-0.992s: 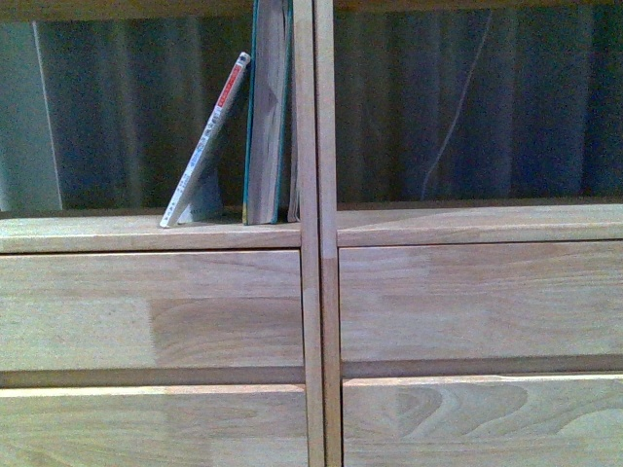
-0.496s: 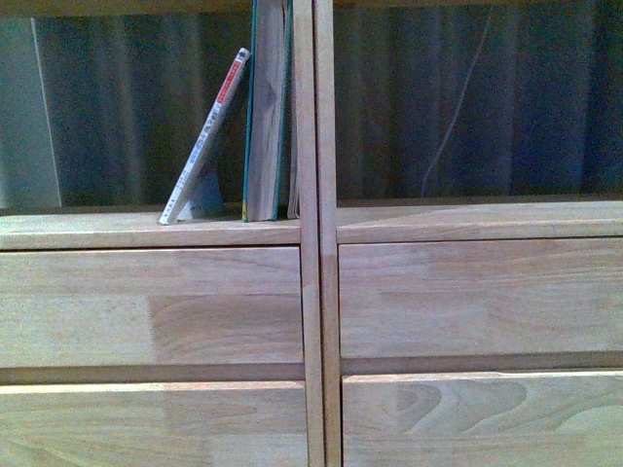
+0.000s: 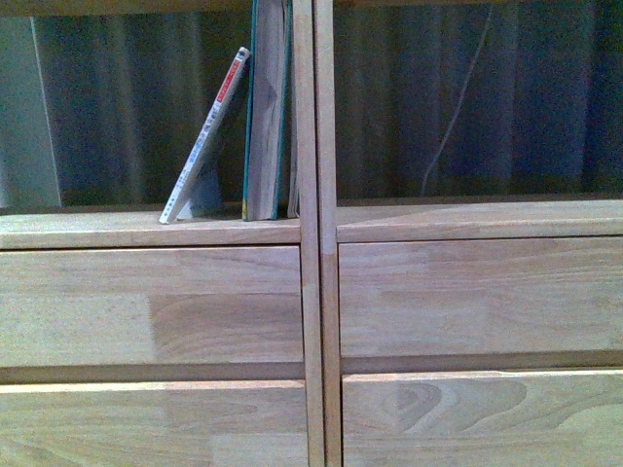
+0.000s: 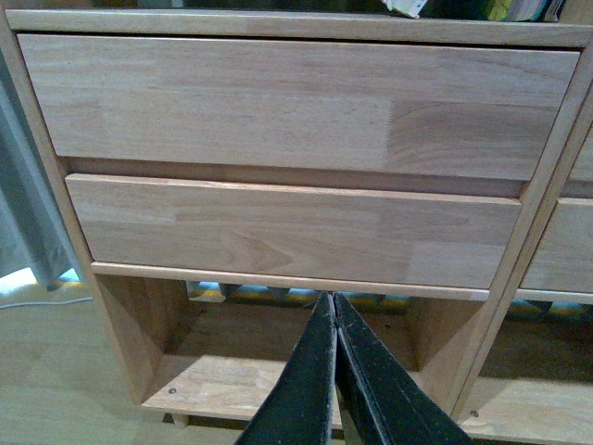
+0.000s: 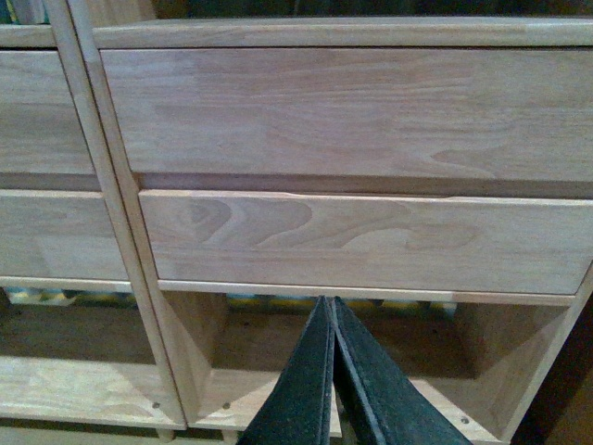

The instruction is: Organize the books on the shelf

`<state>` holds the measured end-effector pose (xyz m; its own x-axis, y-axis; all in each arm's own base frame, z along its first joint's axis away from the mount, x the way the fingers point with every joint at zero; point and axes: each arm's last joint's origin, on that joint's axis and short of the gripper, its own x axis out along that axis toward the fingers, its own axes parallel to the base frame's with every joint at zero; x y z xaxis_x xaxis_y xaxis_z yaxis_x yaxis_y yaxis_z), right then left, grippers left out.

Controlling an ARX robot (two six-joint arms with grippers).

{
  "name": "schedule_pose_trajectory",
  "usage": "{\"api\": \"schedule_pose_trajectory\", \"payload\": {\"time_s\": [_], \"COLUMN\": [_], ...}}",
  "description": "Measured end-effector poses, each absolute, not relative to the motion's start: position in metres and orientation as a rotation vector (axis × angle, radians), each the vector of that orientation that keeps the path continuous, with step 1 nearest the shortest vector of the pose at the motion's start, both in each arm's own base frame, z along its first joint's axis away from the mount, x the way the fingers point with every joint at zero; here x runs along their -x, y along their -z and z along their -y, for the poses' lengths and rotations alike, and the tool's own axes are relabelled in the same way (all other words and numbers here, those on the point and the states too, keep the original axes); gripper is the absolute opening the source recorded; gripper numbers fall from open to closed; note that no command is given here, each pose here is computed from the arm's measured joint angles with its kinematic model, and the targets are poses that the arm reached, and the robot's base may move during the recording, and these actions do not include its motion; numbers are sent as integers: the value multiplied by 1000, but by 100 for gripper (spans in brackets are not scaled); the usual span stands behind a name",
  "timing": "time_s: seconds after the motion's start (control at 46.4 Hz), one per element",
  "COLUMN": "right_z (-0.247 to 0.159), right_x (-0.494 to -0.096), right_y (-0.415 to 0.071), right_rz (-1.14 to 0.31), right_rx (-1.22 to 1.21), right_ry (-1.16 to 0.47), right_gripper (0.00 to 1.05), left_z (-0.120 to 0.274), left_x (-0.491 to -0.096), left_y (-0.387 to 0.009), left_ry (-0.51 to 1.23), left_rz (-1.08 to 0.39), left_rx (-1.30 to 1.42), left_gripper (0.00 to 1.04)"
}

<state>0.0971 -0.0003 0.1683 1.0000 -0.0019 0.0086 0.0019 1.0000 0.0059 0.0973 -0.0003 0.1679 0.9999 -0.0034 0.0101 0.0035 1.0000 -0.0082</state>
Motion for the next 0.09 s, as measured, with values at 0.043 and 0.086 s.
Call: {"api": "schedule_pose_trajectory", "payload": {"time_s": [0.043, 0.086], "right_z": [0, 0], "right_x": [-97, -97], "right_y": [-168, -168], "right_rz": [9, 9], "right_rx": [-4, -4], "right_ry": [2, 2], "right_gripper": [5, 12], "left_z": [0, 0], "left_x": [-97, -97], "left_y": [-168, -168], "left_ry": [3, 3], "left_rz": [9, 9], "left_rx": [9, 9], "left_gripper": [8, 14]}}
